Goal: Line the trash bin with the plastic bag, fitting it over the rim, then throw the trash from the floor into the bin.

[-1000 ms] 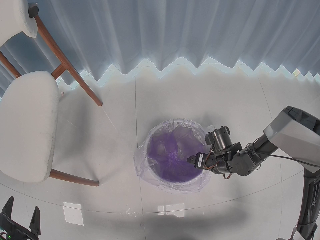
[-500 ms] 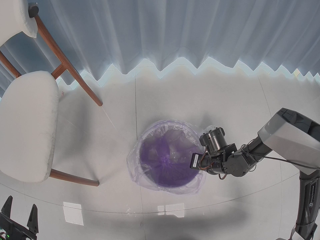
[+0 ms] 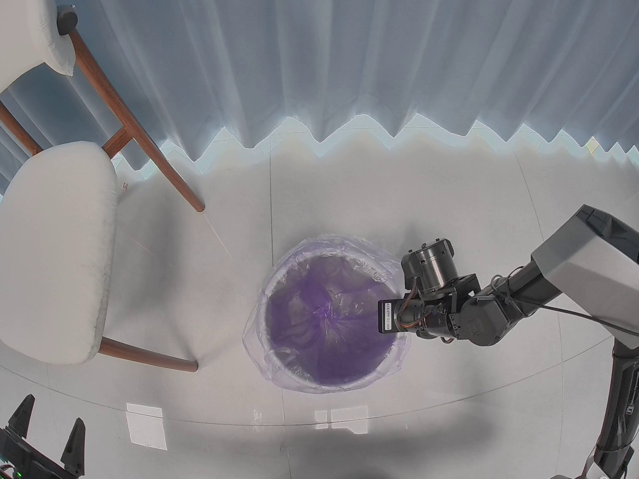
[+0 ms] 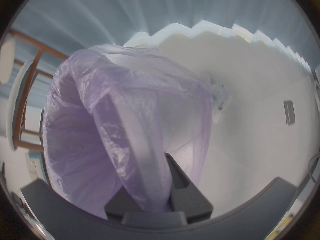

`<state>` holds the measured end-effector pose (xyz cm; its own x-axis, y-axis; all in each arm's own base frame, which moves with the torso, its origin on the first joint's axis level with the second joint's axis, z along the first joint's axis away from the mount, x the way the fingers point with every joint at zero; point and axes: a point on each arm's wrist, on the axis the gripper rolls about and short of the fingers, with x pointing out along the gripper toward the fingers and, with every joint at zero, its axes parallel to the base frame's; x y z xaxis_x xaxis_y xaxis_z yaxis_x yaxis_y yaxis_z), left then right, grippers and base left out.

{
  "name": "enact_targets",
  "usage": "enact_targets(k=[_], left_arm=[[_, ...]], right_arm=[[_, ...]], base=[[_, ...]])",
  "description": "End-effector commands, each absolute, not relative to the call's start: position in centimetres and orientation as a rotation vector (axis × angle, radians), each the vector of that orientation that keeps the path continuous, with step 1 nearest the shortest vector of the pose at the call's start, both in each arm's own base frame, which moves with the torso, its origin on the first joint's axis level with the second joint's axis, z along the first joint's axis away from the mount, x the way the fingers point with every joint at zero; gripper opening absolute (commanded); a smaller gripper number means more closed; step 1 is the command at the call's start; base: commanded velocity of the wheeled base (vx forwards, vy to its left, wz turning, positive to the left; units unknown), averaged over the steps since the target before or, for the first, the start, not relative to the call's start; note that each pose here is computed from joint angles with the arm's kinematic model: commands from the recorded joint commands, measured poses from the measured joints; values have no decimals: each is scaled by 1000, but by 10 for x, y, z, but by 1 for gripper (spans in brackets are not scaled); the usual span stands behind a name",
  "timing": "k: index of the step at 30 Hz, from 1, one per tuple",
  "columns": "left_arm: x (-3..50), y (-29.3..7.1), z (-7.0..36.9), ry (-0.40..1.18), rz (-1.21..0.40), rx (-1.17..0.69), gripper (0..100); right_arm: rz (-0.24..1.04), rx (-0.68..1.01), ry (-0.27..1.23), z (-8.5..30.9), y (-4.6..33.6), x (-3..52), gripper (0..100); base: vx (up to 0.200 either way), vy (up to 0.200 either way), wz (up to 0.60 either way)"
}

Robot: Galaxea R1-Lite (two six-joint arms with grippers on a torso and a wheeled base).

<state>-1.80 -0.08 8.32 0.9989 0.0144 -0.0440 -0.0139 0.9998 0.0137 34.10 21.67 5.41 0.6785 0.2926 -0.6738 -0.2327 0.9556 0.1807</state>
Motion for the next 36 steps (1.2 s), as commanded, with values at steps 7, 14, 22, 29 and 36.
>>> enact_targets(k=[7, 14, 22, 29, 36], left_arm=[[-22, 0, 76, -2, -11, 2, 100], [-22, 0, 76, -2, -11, 2, 100], [-22, 0, 76, -2, -11, 2, 100], [-22, 0, 77, -3, -11, 2, 100], [-22, 0, 77, -3, -11, 2, 100]], right_arm=[[577, -142, 684, 76, 204, 349, 0], [767, -382, 604, 68, 193, 357, 0], [909, -653, 526, 49, 182, 365, 0], [921, -697, 511, 35, 186, 375, 0], [915, -689, 494, 34, 192, 383, 100]], base=[[0, 0, 0], [0, 0, 0], [0, 0, 0], [0, 0, 0], [0, 0, 0]])
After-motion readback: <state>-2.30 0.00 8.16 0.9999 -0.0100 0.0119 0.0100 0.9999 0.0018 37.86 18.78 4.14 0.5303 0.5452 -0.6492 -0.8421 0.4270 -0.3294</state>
